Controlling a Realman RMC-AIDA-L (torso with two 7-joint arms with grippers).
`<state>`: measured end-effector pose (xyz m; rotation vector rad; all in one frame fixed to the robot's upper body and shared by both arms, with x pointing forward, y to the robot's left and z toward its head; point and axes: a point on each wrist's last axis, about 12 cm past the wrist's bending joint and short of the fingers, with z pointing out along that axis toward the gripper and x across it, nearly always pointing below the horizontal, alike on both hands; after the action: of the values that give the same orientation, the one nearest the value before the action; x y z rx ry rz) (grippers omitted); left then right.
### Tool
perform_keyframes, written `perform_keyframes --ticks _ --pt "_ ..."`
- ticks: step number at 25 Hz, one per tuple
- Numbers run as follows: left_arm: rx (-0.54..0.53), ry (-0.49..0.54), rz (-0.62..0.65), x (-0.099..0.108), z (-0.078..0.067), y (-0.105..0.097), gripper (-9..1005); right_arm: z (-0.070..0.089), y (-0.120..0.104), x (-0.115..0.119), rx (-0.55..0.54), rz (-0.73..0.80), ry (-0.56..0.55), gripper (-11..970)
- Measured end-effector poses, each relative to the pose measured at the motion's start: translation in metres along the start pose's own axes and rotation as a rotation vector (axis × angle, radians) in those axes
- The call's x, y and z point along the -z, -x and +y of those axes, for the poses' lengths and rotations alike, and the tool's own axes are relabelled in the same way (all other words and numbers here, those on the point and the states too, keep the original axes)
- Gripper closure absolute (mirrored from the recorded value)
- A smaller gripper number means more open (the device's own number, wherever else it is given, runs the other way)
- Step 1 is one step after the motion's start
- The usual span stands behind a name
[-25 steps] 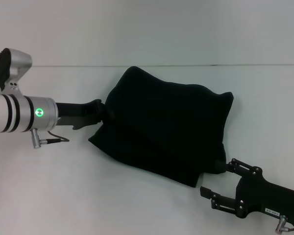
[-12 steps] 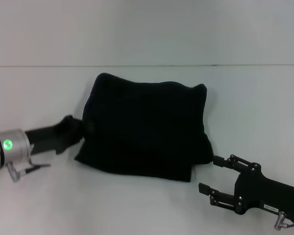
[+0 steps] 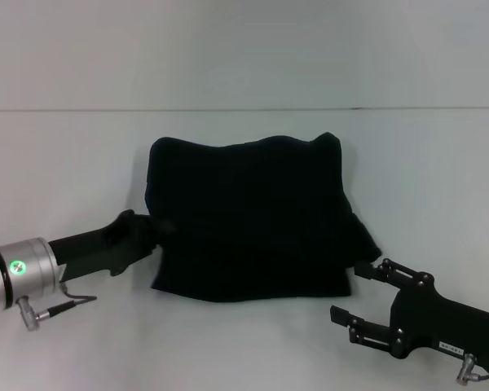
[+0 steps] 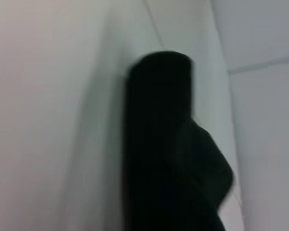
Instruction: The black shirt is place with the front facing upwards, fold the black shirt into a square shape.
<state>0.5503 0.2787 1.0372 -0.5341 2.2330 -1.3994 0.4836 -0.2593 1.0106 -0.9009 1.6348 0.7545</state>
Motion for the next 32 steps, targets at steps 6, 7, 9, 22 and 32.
perform_keyframes --ticks 6,7,9,22,32 --pt "-0.19 -0.093 0.044 0.004 -0.009 -0.005 753 0.0 0.0 0.002 -0.008 -0.013 -0.012 126" --pt "-0.208 -0.099 0.046 0.006 -0.01 -0.005 733 0.0 0.001 0.003 -0.014 -0.025 -0.018 126" --pt "-0.251 -0.105 0.045 0.014 -0.009 -0.001 694 -0.001 0.003 0.005 -0.024 -0.053 -0.029 125" --pt "-0.725 -0.23 -0.004 0.06 -0.005 -0.01 271 -0.017 0.017 -0.026 -0.131 -0.072 -0.079 126" --pt "-0.895 -0.263 -0.006 0.062 0.0 -0.024 27 -0.019 0.002 -0.036 -0.21 0.066 -0.11 127"
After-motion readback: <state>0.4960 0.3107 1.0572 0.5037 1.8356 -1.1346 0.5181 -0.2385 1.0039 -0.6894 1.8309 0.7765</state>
